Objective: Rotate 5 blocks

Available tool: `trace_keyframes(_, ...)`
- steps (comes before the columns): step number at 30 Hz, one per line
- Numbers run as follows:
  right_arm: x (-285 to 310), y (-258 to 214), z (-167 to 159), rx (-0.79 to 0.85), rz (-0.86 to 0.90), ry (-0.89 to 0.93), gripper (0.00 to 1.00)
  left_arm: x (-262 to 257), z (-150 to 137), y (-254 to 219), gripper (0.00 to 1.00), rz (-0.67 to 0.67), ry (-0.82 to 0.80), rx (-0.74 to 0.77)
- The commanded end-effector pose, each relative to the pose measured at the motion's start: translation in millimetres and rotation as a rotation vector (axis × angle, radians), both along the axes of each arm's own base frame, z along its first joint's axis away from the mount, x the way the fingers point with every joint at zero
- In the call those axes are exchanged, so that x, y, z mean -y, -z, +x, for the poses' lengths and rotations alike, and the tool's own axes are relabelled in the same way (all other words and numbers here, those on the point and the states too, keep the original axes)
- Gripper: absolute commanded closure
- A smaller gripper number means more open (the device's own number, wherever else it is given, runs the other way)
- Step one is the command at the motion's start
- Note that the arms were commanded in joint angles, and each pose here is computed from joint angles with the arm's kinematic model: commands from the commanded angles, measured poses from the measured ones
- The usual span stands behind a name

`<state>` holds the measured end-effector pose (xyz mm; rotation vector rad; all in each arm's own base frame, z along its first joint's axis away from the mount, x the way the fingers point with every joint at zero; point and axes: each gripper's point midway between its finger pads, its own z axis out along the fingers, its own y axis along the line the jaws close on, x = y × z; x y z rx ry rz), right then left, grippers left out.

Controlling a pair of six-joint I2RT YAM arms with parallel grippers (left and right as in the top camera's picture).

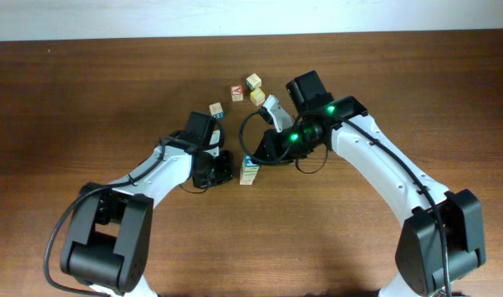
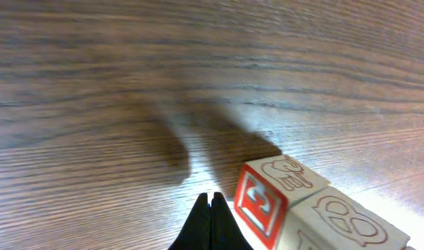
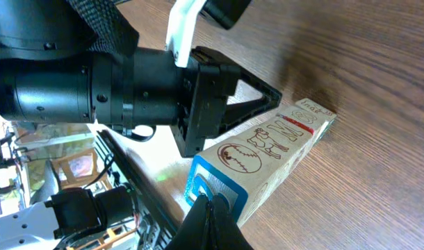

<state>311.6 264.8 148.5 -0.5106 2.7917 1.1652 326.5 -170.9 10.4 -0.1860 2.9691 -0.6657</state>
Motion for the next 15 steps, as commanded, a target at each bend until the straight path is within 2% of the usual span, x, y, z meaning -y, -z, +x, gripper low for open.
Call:
trace_keyframes(1, 8, 33, -2, -0.032, -0.107, 0.015, 0.96, -6, 10, -5, 1.00, -0.017, -0.026, 0.008)
trace_keyframes(15, 0, 33, 3, 0.000, -0.112, 0.025, 0.96, -18, 16, -4, 1.00, -0.002, -0.058, 0.013)
